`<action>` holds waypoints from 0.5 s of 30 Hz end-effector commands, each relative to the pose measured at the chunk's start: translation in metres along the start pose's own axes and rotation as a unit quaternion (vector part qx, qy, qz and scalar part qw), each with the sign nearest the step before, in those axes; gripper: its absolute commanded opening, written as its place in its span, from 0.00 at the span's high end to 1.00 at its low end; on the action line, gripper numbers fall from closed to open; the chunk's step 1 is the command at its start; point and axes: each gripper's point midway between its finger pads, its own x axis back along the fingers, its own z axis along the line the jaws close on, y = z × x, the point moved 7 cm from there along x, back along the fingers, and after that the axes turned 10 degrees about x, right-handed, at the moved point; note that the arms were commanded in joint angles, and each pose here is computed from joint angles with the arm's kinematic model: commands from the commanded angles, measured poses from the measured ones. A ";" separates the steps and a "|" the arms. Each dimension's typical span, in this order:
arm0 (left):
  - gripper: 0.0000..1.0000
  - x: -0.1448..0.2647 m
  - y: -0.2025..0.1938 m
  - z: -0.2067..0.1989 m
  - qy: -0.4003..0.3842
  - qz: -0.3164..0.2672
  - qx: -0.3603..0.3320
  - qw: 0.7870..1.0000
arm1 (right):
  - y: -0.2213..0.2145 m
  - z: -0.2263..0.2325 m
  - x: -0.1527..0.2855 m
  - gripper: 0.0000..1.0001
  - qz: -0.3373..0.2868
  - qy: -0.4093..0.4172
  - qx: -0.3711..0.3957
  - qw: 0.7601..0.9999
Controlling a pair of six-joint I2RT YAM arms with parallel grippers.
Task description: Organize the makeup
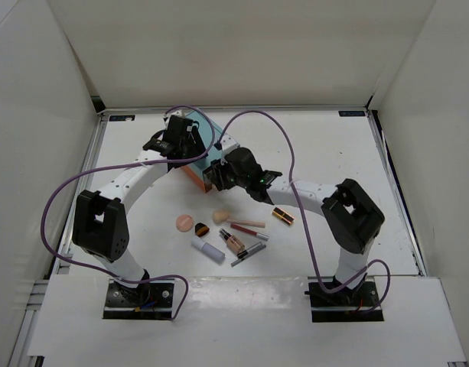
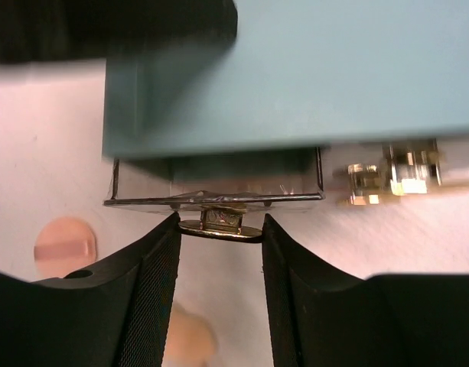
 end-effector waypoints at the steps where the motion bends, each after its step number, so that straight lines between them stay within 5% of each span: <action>1: 0.25 0.004 -0.012 0.011 0.021 0.025 -0.014 0.999 | 0.011 -0.003 0.031 0.59 -0.019 -0.020 -0.011 1.000; 9: 0.25 0.002 -0.013 0.011 0.021 0.027 -0.012 0.999 | -0.022 -0.005 0.084 0.59 0.035 -0.023 0.003 0.999; 13: 0.25 0.004 -0.012 0.011 0.020 0.024 -0.011 0.999 | -0.031 -0.007 0.095 0.48 0.046 -0.023 0.007 0.999; 15: 0.24 0.006 -0.011 0.009 0.016 0.023 -0.014 1.000 | -0.028 -0.006 0.097 0.35 0.044 -0.014 0.017 0.999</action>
